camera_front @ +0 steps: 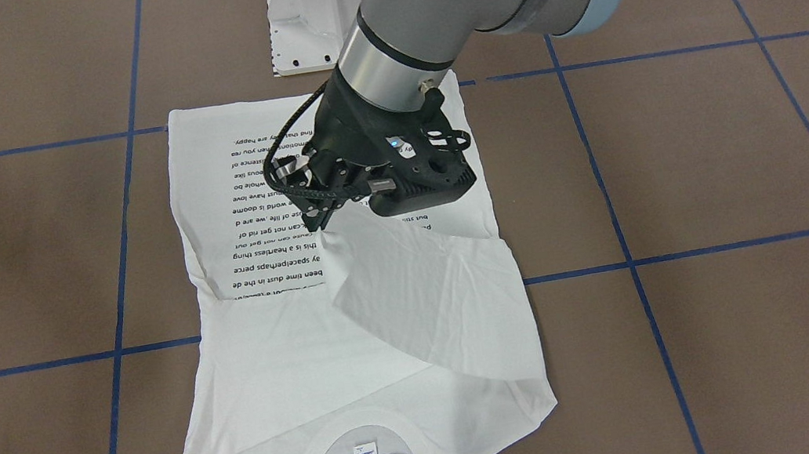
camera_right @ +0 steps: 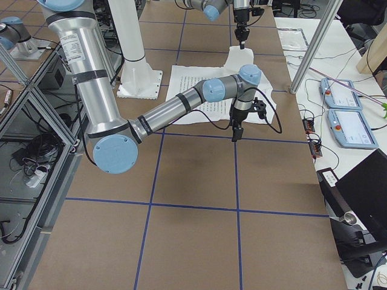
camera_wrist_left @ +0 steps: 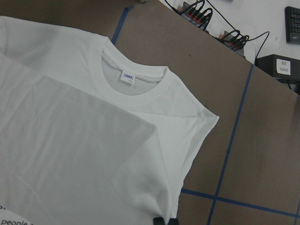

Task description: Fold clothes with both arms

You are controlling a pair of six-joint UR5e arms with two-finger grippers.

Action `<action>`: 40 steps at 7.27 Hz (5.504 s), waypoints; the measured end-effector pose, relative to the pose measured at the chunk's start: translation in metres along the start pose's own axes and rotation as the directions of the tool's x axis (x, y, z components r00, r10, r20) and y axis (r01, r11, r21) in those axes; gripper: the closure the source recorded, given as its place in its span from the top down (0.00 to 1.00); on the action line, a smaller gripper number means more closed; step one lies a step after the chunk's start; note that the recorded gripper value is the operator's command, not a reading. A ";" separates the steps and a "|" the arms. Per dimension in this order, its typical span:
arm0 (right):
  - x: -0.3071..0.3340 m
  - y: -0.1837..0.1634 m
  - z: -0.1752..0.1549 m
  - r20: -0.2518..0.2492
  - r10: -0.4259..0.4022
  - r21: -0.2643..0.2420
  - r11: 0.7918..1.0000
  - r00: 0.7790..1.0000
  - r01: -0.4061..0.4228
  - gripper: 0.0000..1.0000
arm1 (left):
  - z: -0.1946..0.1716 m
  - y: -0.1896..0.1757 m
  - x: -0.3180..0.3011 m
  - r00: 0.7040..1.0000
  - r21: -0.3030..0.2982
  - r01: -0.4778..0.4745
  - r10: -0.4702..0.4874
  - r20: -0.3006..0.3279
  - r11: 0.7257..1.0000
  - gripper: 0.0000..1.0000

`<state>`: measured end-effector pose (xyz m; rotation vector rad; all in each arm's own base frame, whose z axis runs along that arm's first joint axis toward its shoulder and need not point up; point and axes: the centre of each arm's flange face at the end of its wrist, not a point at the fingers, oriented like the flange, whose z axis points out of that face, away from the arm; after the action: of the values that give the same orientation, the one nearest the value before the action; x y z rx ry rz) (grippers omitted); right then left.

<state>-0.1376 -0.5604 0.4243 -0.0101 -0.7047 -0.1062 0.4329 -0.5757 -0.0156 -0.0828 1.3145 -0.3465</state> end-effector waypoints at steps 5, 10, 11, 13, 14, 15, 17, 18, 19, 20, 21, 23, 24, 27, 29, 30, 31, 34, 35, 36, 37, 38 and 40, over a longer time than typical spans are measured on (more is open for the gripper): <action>-0.008 -0.006 0.009 0.000 0.022 -0.017 1.000 1.000 -0.022 1.00 | 0.106 0.016 -0.023 1.000 -0.010 -0.006 0.006 -0.014 1.000 0.00; -0.007 -0.018 0.023 0.002 0.020 -0.028 0.999 1.000 -0.020 1.00 | 0.197 0.067 -0.047 0.995 -0.001 -0.081 0.081 -0.062 0.997 0.00; -0.006 -0.019 0.026 0.001 0.023 -0.032 0.999 1.000 -0.023 1.00 | 0.203 0.078 -0.046 0.994 -0.004 -0.088 0.088 -0.064 0.996 0.00; -0.004 -0.020 0.028 0.003 0.027 -0.037 0.999 1.000 -0.026 1.00 | 0.214 0.096 -0.046 0.993 -0.004 -0.097 0.096 -0.066 0.995 0.84; -0.005 -0.020 0.028 0.005 0.025 -0.036 0.999 1.000 -0.025 1.00 | 0.217 0.103 -0.045 0.992 -0.001 -0.100 0.100 -0.071 0.995 1.00; -0.006 -0.020 0.027 0.012 0.021 -0.029 0.999 1.000 -0.021 1.00 | 0.218 0.106 -0.044 0.991 0.003 -0.104 0.104 -0.079 0.995 1.00; -0.014 -0.022 0.024 0.048 0.033 0.000 0.999 0.998 -0.033 1.00 | 0.217 0.106 -0.045 0.988 0.017 -0.120 0.121 -0.093 0.993 1.00; -0.019 -0.022 0.023 0.075 0.039 0.006 0.999 0.996 -0.040 1.00 | 0.216 0.104 -0.046 0.985 0.023 -0.141 0.142 -0.094 0.990 1.00; -0.024 -0.021 0.024 0.094 0.033 0.011 0.999 0.995 -0.034 1.00 | 0.214 0.102 -0.045 0.983 0.028 -0.154 0.156 -0.095 0.988 1.00; -0.030 -0.020 0.027 0.104 0.018 0.021 1.000 0.994 -0.020 1.00 | 0.211 0.095 -0.047 0.983 0.034 -0.157 0.159 -0.092 0.987 1.00; -0.037 -0.016 0.030 0.113 0.014 0.034 0.999 0.994 -0.018 1.00 | 0.206 0.084 -0.057 0.985 0.032 -0.153 0.155 -0.078 0.988 1.00; -0.067 0.008 0.048 0.133 0.071 0.080 0.993 0.988 -0.082 1.00 | 0.177 0.066 -0.108 0.984 -0.005 -0.178 0.178 -0.009 0.984 1.00; -0.086 0.040 0.066 0.144 0.104 0.091 0.989 0.984 -0.118 1.00 | 0.149 0.068 -0.145 0.979 -0.016 -0.202 0.203 0.037 0.979 1.00; -0.155 0.166 0.109 0.147 0.189 0.090 0.975 0.971 -0.203 1.00 | 0.053 0.097 -0.239 0.954 -0.037 -0.261 0.263 0.140 0.965 1.00; -0.193 0.240 0.145 0.155 0.211 0.086 0.970 0.965 -0.226 1.00 | 0.006 0.115 -0.298 0.937 -0.053 -0.289 0.294 0.189 0.956 1.00; -0.209 0.266 0.160 0.149 0.209 0.080 0.972 0.966 -0.223 1.00 | -0.001 0.118 -0.318 0.931 -0.059 -0.289 0.295 0.214 0.955 1.00; -0.223 0.288 0.171 0.141 0.194 0.072 0.976 0.971 -0.205 0.99 | -0.003 0.121 -0.330 0.927 -0.062 -0.288 0.295 0.230 0.955 1.00; -0.243 0.327 0.196 0.117 0.139 0.040 0.989 0.983 -0.144 0.95 | -0.003 0.129 -0.337 0.924 -0.074 -0.289 0.299 0.239 0.954 1.00; -0.245 0.331 0.204 0.105 0.132 0.035 0.990 0.986 -0.136 0.94 | -0.003 0.130 -0.337 0.924 -0.075 -0.290 0.299 0.238 0.954 1.00; -0.246 0.332 0.209 0.099 0.129 0.032 0.991 0.987 -0.133 0.92 | -0.004 0.130 -0.337 0.924 -0.075 -0.290 0.299 0.237 0.954 1.00; -0.246 0.333 0.211 0.096 0.128 0.030 0.991 0.987 -0.131 0.83 | -0.005 0.131 -0.338 0.924 -0.076 -0.290 0.300 0.237 0.954 1.00; -0.247 0.333 0.212 0.097 0.127 0.030 0.991 0.987 -0.131 0.75 | -0.006 0.131 -0.339 0.924 -0.075 -0.290 0.299 0.237 0.954 1.00; -0.250 0.334 0.212 0.099 0.125 0.028 0.991 0.987 -0.128 0.56 | -0.006 0.131 -0.340 0.924 -0.076 -0.289 0.299 0.238 0.954 1.00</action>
<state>-0.4302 -0.1957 0.4325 -0.0271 -0.8012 0.0288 0.3826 -0.3504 0.2660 0.0387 1.0658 -0.0499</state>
